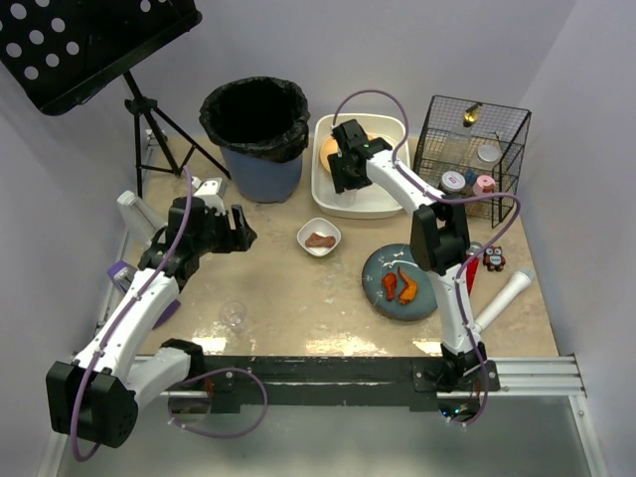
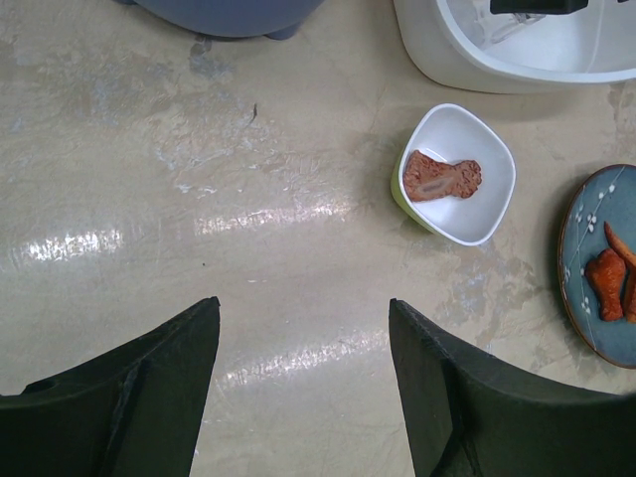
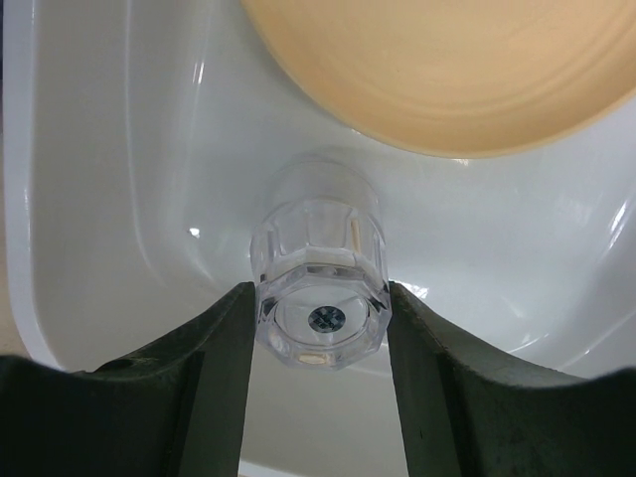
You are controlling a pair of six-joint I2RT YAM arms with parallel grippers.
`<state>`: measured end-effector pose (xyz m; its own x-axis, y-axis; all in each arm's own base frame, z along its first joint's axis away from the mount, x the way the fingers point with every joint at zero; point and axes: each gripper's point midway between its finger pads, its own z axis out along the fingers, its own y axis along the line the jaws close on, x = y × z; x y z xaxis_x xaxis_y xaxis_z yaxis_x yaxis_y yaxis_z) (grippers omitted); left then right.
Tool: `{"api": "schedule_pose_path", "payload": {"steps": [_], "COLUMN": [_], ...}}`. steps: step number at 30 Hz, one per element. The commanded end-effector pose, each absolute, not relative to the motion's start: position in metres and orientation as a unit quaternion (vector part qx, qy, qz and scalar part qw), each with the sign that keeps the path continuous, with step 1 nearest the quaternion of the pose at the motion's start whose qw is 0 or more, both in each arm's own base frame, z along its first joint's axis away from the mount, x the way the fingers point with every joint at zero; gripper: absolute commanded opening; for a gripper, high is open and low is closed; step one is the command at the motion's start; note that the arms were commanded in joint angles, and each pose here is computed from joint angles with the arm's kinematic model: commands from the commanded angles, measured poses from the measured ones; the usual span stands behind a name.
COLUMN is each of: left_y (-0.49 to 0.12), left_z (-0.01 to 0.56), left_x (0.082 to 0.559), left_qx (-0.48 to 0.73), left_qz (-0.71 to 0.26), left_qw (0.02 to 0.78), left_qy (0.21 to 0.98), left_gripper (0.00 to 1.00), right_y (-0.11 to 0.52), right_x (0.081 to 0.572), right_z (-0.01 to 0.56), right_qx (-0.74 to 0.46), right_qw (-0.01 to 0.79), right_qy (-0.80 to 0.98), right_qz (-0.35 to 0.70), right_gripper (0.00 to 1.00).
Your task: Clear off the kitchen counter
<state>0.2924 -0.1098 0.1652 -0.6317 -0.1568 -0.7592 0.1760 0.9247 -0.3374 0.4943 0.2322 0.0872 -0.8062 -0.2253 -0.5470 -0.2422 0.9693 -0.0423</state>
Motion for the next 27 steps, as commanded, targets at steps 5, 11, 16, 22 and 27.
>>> {"api": "schedule_pose_path", "payload": {"steps": [5,11,16,22,27], "left_y": [-0.114,-0.115,-0.113,-0.104,-0.09], "left_z": [0.179,0.177,0.177,0.179,0.186], "left_x": [0.299,0.299,0.301,0.305,0.3], "left_qx": [0.02,0.021,0.021,0.006,-0.02], "left_qz": [-0.199,-0.201,-0.194,-0.167,-0.135], "left_qw": [0.442,0.44,0.437,0.431,0.419], "left_qy": [0.874,0.875,0.878,0.887,0.898], "left_gripper": [0.73,0.73,0.73,0.73,0.73], "right_y": [0.241,0.247,0.258,0.266,0.258], "right_x": [0.503,0.508,0.51,0.506,0.492], "right_z": [0.093,0.107,0.137,0.203,0.253], "right_qx": [-0.133,-0.13,-0.124,-0.095,-0.066], "right_qw": [0.307,0.33,0.359,0.439,0.498], "right_qy": [0.942,0.934,0.922,0.882,0.848], "right_qz": [0.024,0.041,0.076,0.139,0.17], "right_gripper": [0.71,0.8,0.82,0.82,0.82]}}
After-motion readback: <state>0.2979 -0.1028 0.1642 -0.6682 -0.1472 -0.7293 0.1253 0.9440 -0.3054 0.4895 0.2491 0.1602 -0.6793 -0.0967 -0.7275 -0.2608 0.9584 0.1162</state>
